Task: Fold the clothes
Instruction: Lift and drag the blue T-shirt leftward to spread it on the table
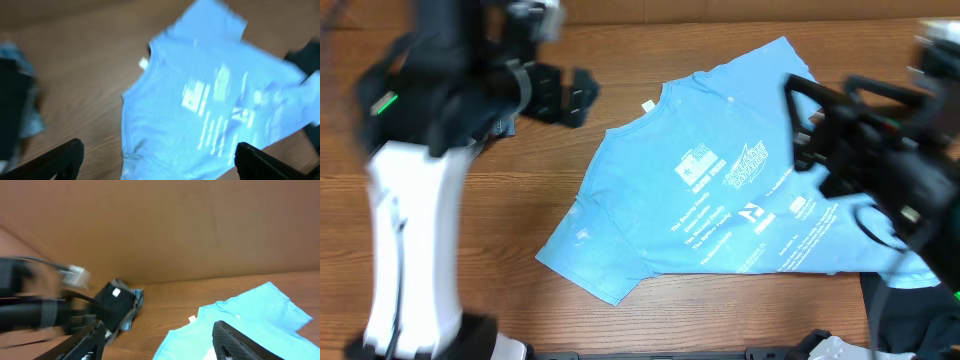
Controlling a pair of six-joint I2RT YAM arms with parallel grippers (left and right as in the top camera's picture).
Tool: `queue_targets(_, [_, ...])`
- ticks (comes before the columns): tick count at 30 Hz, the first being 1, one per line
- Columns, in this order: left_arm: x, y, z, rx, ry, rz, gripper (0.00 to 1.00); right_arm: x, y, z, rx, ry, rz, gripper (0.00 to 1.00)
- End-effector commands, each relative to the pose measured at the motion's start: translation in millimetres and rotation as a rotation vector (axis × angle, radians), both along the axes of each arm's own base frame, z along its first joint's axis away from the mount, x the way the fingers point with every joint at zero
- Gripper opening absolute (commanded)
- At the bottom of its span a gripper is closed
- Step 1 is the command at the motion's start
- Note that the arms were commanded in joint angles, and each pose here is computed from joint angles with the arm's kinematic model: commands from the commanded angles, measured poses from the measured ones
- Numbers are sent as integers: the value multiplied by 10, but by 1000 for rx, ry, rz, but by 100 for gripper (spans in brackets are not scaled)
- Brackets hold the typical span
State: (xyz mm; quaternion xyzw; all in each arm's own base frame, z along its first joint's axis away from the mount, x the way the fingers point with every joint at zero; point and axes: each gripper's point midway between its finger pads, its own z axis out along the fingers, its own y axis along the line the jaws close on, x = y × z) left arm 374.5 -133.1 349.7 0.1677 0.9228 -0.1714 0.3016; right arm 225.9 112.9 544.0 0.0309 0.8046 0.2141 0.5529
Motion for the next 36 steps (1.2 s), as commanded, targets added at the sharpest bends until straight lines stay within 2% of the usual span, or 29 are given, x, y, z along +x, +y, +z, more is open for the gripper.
queue_targets(1, [278, -174, -558, 82, 94, -69, 91, 29, -101, -46, 29, 28, -76, 72])
queue_targets(3, [431, -232, -817, 89, 139, -74, 95, 14, -119, -108, 21, 53, -83, 72])
queue_targets(6, [684, -245, -1316, 130, 214, -62, 93, -4, -142, -216, 15, 98, -99, 72])
queue_targets(9, [794, -258, -1765, 148, 304, -56, 93, -12, -157, -291, 6, 129, -111, 71])
queue_targets(16, [841, -198, -2774, 232, 504, -48, 90, 19, -149, -498, 14, 221, -159, 70])
queue_targets(21, [828, -195, -3199, 245, 579, -41, 83, 132, -51, -648, -27, 266, -162, 67])
queue_targets(23, [851, -200, -3288, 245, 583, -38, 78, 178, -11, -689, -39, 278, -163, 62])
queue_targets(27, [931, -219, -3349, 240, 558, -36, 64, 242, 40, -743, -48, 296, -169, 61])
queue_targets(29, [975, -220, -3352, 241, 540, -33, 49, 268, 55, -764, -53, 302, -174, 61])
queue_targets(31, [1003, -183, -3358, 259, 529, -24, 27, 282, 67, -778, -56, 306, -175, 60])
queue_targets(33, [1027, -111, -3364, 278, 524, -9, 14, 296, 74, -789, -58, 309, -178, 60])
queue_targets(34, [1038, -61, -3368, 288, 523, 2, 12, 301, 79, -794, -57, 311, -179, 60])
queue_targets(35, [1042, -22, -3368, 287, 527, 10, 14, 304, 77, -795, -54, 312, -181, 60])
queue_targets(36, [1039, -5, -3365, 269, 537, 20, 33, 305, 73, -795, -53, 312, -183, 60])
